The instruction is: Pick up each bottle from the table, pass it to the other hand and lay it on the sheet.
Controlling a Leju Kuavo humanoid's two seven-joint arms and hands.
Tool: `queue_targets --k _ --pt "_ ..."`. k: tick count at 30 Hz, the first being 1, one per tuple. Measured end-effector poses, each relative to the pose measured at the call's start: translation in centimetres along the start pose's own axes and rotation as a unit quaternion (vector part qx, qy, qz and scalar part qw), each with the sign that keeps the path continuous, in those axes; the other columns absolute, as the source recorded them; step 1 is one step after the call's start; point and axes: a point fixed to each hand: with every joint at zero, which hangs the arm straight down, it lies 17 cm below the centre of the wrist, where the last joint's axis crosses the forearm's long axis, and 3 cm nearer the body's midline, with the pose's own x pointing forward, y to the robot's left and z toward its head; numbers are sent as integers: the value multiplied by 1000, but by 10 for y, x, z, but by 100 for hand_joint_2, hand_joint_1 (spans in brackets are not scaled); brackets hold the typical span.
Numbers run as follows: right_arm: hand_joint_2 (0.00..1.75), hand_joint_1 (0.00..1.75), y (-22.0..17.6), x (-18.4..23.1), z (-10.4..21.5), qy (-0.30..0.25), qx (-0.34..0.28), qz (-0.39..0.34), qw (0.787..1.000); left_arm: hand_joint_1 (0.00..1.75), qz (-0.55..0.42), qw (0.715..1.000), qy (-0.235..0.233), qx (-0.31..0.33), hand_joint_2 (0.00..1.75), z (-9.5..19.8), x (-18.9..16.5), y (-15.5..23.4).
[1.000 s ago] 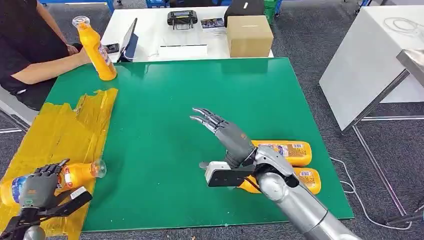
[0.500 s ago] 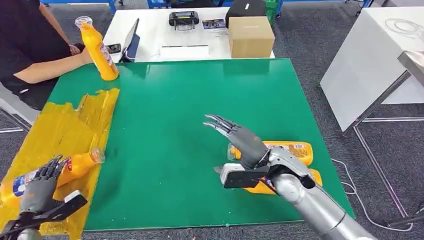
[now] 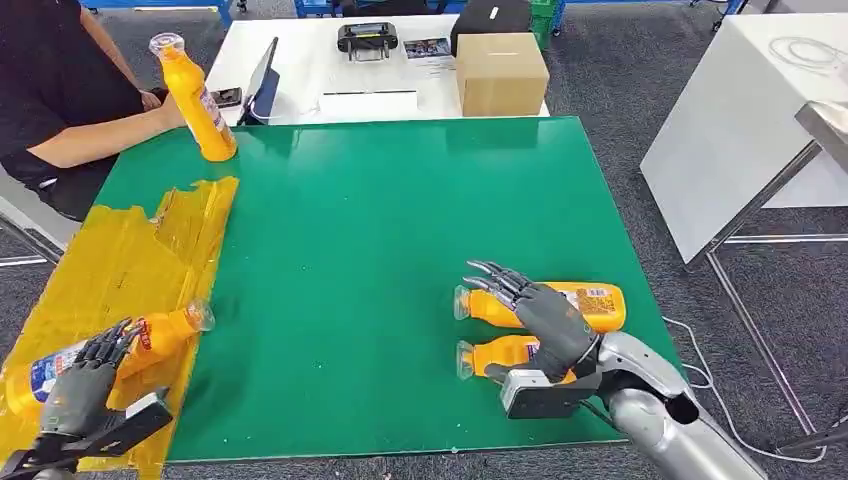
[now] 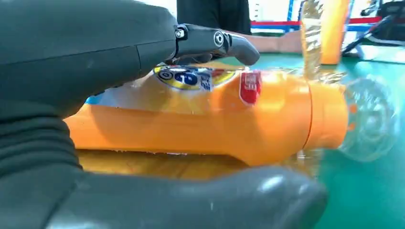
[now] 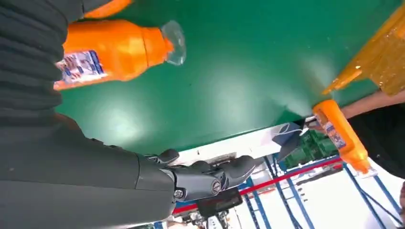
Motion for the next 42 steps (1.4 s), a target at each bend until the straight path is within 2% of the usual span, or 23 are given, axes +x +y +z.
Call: queue_targets --k 4,8,13,21,31,42 --pt "175 0 3 -4 24 15 -5 -1 1000 0 115 991 2 73 0 1 13 28" --pt "175 0 4 -6 48 30 -3 -1 1000 0 244 954 -21 173 0 -8 29 83" --pt "175 0 8 -14 71 60 7 4 998 0 338 913 -69 220 0 -12 50 127" --pt "175 0 16 -29 106 112 23 24 993 0 376 884 -112 253 0 -9 75 159" --pt "175 0 17 -67 148 196 65 49 977 0 385 873 -137 265 0 -10 99 170" --pt "175 0 9 -90 160 231 82 92 965 0 396 867 -147 266 0 -14 108 171"
